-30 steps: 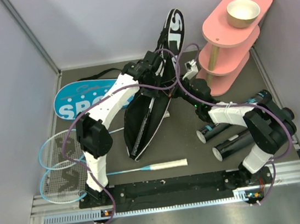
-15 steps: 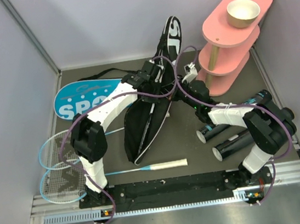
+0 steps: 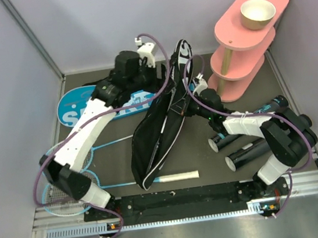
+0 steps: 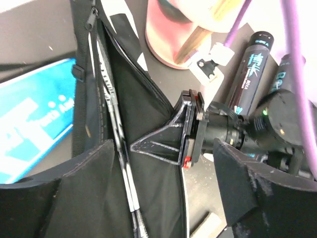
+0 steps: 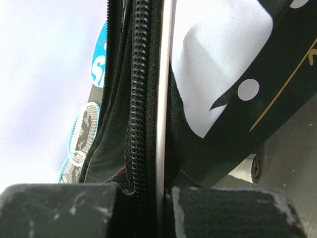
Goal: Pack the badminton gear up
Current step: Place the racket in the racket bag, then adjust the racket bag at the center of the board.
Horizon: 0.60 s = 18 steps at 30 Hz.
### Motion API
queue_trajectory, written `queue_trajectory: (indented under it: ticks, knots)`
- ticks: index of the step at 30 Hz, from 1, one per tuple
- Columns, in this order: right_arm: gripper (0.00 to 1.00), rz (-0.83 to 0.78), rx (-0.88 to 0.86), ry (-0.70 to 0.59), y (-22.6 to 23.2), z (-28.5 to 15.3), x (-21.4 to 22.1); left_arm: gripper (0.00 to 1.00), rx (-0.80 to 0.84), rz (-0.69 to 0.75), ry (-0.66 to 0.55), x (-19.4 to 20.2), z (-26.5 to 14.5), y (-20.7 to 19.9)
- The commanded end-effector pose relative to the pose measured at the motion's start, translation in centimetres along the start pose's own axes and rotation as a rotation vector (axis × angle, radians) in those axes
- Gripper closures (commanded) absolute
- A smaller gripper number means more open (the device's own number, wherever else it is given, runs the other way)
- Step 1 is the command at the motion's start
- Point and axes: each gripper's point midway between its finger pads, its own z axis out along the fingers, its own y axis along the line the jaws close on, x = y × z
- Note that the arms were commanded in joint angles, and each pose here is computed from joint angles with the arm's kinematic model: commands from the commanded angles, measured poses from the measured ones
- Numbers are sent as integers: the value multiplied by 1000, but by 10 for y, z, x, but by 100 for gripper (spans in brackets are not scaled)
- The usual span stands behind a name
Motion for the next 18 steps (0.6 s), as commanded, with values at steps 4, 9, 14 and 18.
queue_trajectory:
  ticks: [4, 9, 14, 18]
  knots:
    - [100, 12, -131, -82, 53, -8, -39, 3, 54, 43, 72, 30, 4, 41]
    - [100, 42, -117, -79, 54, -13, -41, 2, 31, 122, 173, 53, 33, 71]
    - [100, 81, -75, -77, 55, -13, -46, 8, 236, 73, 295, 78, 46, 63]
    - [100, 121, 2, -82, 49, -6, -52, 7, 399, 28, 311, 83, 40, 37]
